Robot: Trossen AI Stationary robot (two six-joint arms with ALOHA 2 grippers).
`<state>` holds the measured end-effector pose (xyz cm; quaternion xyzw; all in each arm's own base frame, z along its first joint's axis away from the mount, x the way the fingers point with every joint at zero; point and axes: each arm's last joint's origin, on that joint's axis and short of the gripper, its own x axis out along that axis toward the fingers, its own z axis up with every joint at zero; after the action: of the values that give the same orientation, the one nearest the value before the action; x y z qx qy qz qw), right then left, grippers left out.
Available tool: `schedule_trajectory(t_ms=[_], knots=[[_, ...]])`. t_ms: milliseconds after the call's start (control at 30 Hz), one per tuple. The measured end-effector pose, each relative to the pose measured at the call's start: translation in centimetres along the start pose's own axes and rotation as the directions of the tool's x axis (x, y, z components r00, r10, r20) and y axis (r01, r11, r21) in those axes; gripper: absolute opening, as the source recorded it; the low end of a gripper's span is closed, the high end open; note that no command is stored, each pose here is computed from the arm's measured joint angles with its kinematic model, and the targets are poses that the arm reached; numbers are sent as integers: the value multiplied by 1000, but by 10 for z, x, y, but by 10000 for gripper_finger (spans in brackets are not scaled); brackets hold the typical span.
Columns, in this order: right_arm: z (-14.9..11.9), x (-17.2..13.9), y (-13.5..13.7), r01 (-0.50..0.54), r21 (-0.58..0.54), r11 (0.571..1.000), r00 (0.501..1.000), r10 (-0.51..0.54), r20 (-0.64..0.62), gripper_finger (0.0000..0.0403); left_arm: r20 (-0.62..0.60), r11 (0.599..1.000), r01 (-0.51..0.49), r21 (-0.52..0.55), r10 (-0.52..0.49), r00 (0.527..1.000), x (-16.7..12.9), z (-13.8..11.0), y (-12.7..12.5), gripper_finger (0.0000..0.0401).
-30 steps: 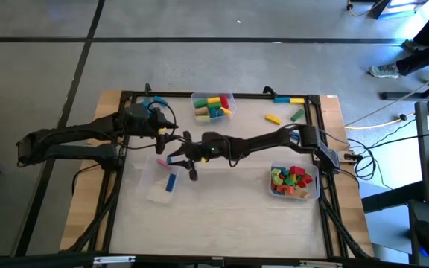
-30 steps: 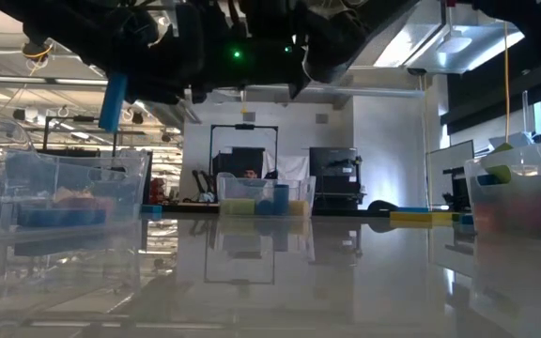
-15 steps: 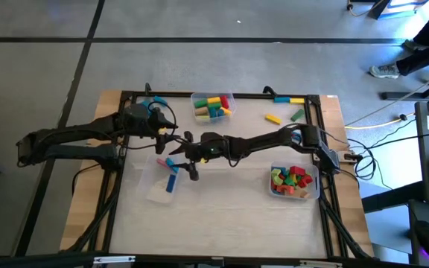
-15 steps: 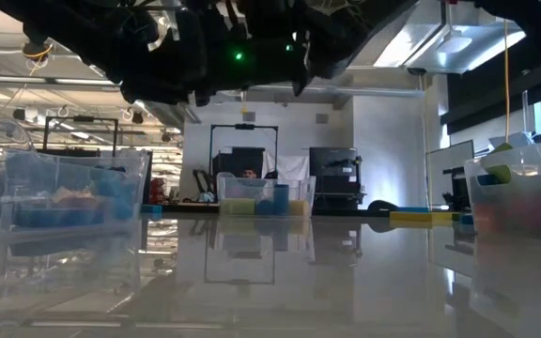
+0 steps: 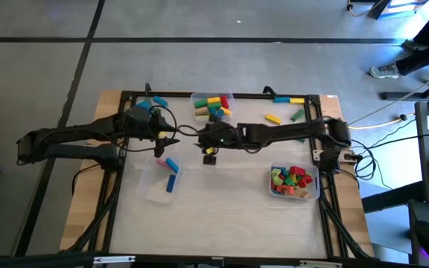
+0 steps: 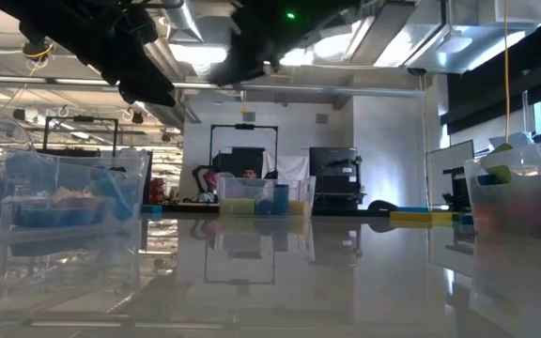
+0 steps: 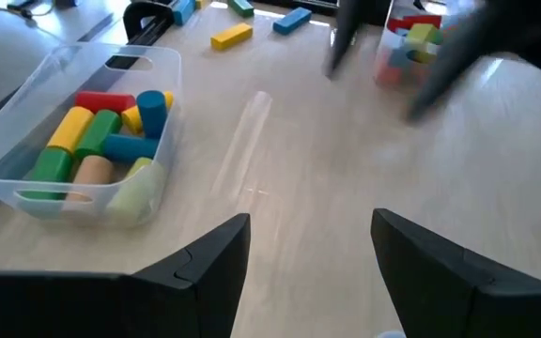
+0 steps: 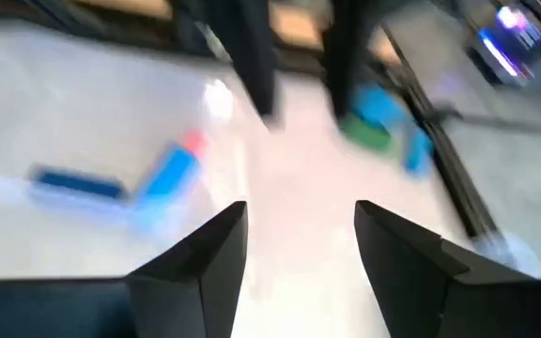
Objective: Sort blocks by size
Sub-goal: Put the yellow rectangular block into the bottom left transparent bin
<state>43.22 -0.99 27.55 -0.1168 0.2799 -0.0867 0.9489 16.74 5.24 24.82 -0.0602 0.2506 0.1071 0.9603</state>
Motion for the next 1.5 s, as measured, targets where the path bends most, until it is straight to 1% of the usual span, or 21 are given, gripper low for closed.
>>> schedule_trajectory(t_ms=[67,133,233,367,433,500,633,767,867,967,1100,1167,1333,1500], knots=[[-6,-10,-7,54,0,999,993,-53,-104,197,-3,1000,0,0,0,1000,0,0,0,218],[-11,-20,-16,102,16,995,978,-97,-183,197,0,1000,0,2,0,1000,0,0,0,218],[-21,-31,-32,143,55,988,944,-119,-308,197,-1,1000,-1,5,1,1000,0,0,0,218],[-39,-39,-55,195,77,978,890,-143,-433,197,-2,1000,-1,19,1,1000,0,0,0,218],[-51,-41,-67,222,89,971,852,-149,-502,197,-5,1000,-1,19,1,1000,0,0,0,218],[-66,-44,-79,246,91,965,799,-149,-583,197,-4,1000,-1,19,1,1000,0,0,0,218],[-99,-47,-108,303,113,946,699,-140,-701,197,-3,1000,-1,19,1,1000,0,0,0,218],[-134,-52,-139,351,180,919,618,-82,-782,197,-2,1000,-1,16,1,1000,0,0,0,218],[-156,-58,-162,399,228,888,577,-50,-815,197,-3,1000,-1,14,1,1000,0,0,0,218],[-177,-63,-179,418,288,862,561,4,-828,197,-3,1000,-1,14,1,1000,0,0,0,218],[-201,-68,-189,399,363,842,563,88,-822,197,-3,1000,-1,13,1,1000,0,0,0,218],[-213,-71,-191,395,369,841,544,109,-832,197,-3,1000,-1,13,1,1000,0,0,0,218],[-234,-72,-188,376,373,848,532,132,-836,197,-3,1000,-1,13,1,1000,0,0,0,218],[-247,-68,-182,363,309,879,522,84,-849,197,-3,1000,-1,13,1,1000,0,0,0,218]])
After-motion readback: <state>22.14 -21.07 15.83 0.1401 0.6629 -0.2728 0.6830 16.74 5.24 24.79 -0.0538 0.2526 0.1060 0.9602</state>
